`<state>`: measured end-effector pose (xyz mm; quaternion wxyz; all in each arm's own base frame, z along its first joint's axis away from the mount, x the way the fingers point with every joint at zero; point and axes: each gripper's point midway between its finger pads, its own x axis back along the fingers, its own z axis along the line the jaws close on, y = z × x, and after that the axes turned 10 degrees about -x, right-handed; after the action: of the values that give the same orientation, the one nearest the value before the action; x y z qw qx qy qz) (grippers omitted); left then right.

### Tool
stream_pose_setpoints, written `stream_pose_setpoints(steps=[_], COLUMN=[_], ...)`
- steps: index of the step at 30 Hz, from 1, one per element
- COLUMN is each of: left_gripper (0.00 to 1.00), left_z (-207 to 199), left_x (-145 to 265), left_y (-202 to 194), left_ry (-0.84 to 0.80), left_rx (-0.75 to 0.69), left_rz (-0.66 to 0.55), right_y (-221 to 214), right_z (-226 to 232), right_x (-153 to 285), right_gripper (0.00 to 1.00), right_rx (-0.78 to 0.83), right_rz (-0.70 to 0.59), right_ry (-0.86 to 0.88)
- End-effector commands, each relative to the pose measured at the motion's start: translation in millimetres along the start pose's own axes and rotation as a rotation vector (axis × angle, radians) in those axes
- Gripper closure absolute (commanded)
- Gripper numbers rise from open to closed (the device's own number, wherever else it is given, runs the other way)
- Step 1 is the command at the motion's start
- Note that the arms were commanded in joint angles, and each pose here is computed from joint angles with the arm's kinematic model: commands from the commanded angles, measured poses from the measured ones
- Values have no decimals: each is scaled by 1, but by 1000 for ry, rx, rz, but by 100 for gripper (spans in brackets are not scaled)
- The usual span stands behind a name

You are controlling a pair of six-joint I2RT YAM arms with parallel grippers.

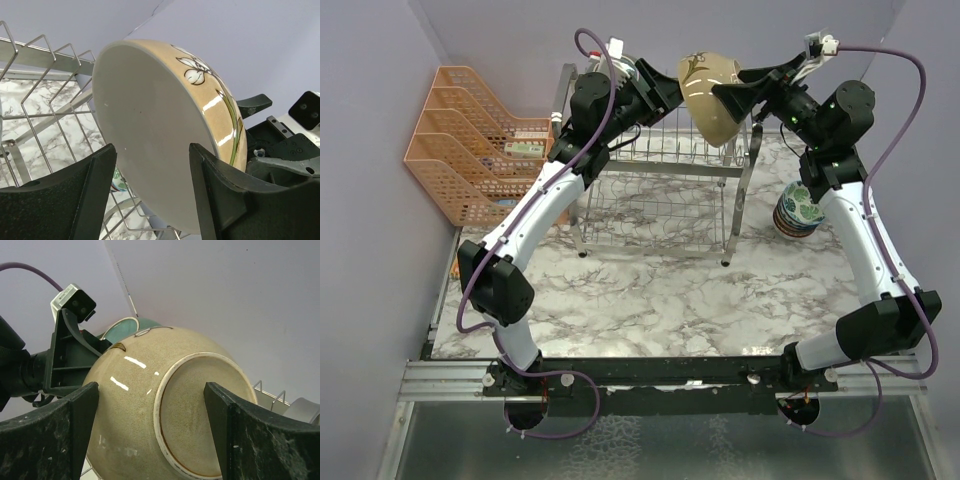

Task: Unload the bowls from the dish rack
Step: Pick up the bowl from the dish rack.

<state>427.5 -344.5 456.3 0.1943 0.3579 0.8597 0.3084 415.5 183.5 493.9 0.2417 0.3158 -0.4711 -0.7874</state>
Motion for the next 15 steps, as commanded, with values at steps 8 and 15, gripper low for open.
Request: stream_pose_setpoints(steps=[8,15], left_gripper=[35,36], left_z=[-24,-21], left_x=[4,-7], left_y=[3,1], left_ry=[-101,-118], left_rx=[28,44], left_rz=[-31,-19], right_y=[-18,-8], right_z=[-2,-4], right_x=[10,22], right_gripper=[8,1], right_rx=[87,178], right_rz=[72,43], right_ry=[0,-61])
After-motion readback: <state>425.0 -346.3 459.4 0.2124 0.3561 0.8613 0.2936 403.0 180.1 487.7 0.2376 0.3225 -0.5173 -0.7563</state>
